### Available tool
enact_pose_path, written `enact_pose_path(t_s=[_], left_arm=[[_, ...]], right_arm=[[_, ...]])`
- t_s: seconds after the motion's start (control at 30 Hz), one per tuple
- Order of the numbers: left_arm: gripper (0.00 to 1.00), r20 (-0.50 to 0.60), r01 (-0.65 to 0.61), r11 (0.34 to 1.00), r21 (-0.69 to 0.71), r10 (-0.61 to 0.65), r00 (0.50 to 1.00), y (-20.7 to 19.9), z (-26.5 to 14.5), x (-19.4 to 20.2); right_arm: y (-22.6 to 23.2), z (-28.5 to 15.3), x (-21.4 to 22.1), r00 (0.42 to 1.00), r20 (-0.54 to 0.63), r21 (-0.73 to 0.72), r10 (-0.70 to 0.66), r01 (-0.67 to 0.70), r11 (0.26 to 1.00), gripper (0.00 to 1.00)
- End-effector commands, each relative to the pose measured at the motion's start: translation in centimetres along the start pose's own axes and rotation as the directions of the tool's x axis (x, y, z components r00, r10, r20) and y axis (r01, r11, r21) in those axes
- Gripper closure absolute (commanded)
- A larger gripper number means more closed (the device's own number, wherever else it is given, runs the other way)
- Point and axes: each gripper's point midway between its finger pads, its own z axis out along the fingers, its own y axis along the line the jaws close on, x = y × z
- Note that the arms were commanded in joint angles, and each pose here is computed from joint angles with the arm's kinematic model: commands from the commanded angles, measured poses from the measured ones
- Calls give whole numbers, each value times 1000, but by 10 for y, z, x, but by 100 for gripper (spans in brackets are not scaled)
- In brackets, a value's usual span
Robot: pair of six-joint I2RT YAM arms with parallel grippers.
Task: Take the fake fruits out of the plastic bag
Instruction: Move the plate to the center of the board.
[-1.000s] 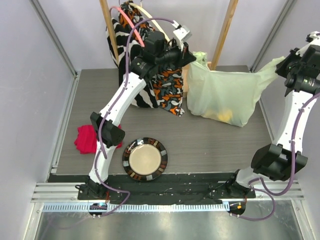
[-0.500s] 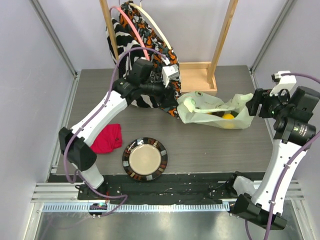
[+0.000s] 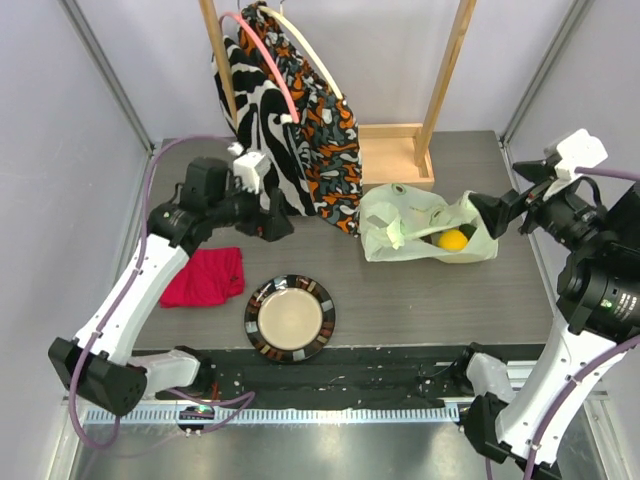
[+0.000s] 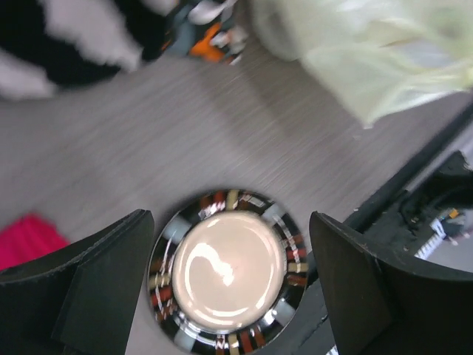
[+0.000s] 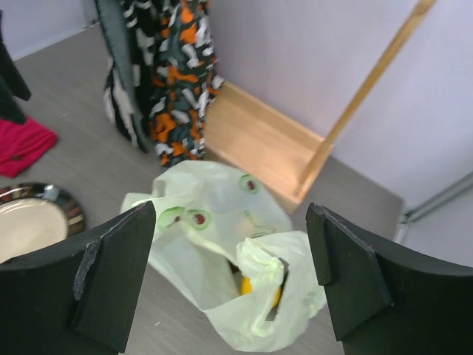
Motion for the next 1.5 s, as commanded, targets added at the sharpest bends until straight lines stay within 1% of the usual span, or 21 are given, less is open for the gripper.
enact_pose_path(t_s=[0.0, 0.13, 0.23, 0.3, 0.37, 0.4, 0.6, 0.73, 0.83, 0.87, 0.9, 0.93, 1.0, 1.03, 1.07, 1.1, 1.17, 1.2, 1.23, 1.4, 1.47], left_arm=[[9, -123, 283, 913, -295, -330, 936, 60, 5, 73], [9, -136, 394, 796, -459, -502, 854, 87, 1, 121], [9, -145, 449, 680, -580, -628, 764, 96, -9, 163], [8, -157, 433, 626, -649, -667, 729, 102, -17, 187], [8, -161, 421, 591, -688, -690, 706, 107, -19, 201], [9, -168, 423, 567, -706, -715, 679, 109, -20, 214], [17, -199, 472, 506, -722, -805, 559, 99, -14, 253], [18, -251, 520, 477, -709, -859, 445, 86, 0, 280], [31, -286, 582, 483, -654, -870, 401, 74, 14, 288], [38, -288, 597, 492, -634, -866, 408, 74, 20, 285], [41, -308, 621, 499, -605, -865, 395, 68, 24, 283], [44, -310, 640, 513, -572, -857, 410, 67, 32, 277], [54, -337, 691, 503, -520, -864, 375, 57, 43, 270], [59, -331, 719, 507, -475, -860, 388, 57, 54, 260], [68, -329, 745, 489, -455, -869, 370, 53, 62, 254], [72, -344, 770, 472, -430, -874, 343, 48, 70, 249], [75, -337, 790, 492, -364, -861, 381, 47, 89, 228], [75, -337, 796, 482, -366, -866, 369, 48, 96, 227], [75, -335, 799, 490, -348, -861, 382, 48, 104, 221], [74, -371, 778, 567, -271, -807, 460, 30, 139, 192], [75, -403, 755, 599, -266, -781, 477, 20, 145, 197]], right_arm=[[10, 23, 44, 992, -56, -150, 117, -124, 981, 10], [6, 35, 78, 984, -169, -133, 57, -80, 988, 9], [-15, 54, 111, 955, -274, 4, 115, -119, 993, 10], [-23, 64, 116, 950, -269, 50, 159, -151, 987, 10], [-16, 70, 124, 935, -274, 41, 224, -221, 974, 10], [-11, 76, 124, 932, -272, 26, 240, -243, 970, 10], [10, 89, 128, 930, -292, -31, 225, -244, 969, 10], [10, 98, 130, 926, -304, -36, 224, -246, 969, 10], [11, 104, 130, 922, -310, -46, 231, -257, 965, 11], [12, 105, 130, 922, -313, -49, 230, -257, 965, 11], [12, 106, 130, 921, -314, -49, 230, -258, 965, 11], [13, 106, 130, 922, -315, -51, 227, -255, 966, 11], [14, 105, 134, 921, -323, -53, 217, -247, 968, 11], [14, 104, 135, 922, -323, -52, 212, -241, 969, 11], [15, 104, 139, 920, -331, -51, 210, -239, 970, 11], [15, 104, 143, 917, -339, -51, 211, -242, 969, 11], [17, 104, 146, 917, -345, -58, 202, -235, 970, 11], [18, 103, 148, 916, -349, -61, 199, -235, 970, 11], [19, 103, 150, 916, -350, -66, 196, -233, 970, 11], [21, 100, 153, 916, -357, -76, 181, -221, 972, 11], [22, 99, 155, 915, -363, -76, 177, -219, 973, 11]])
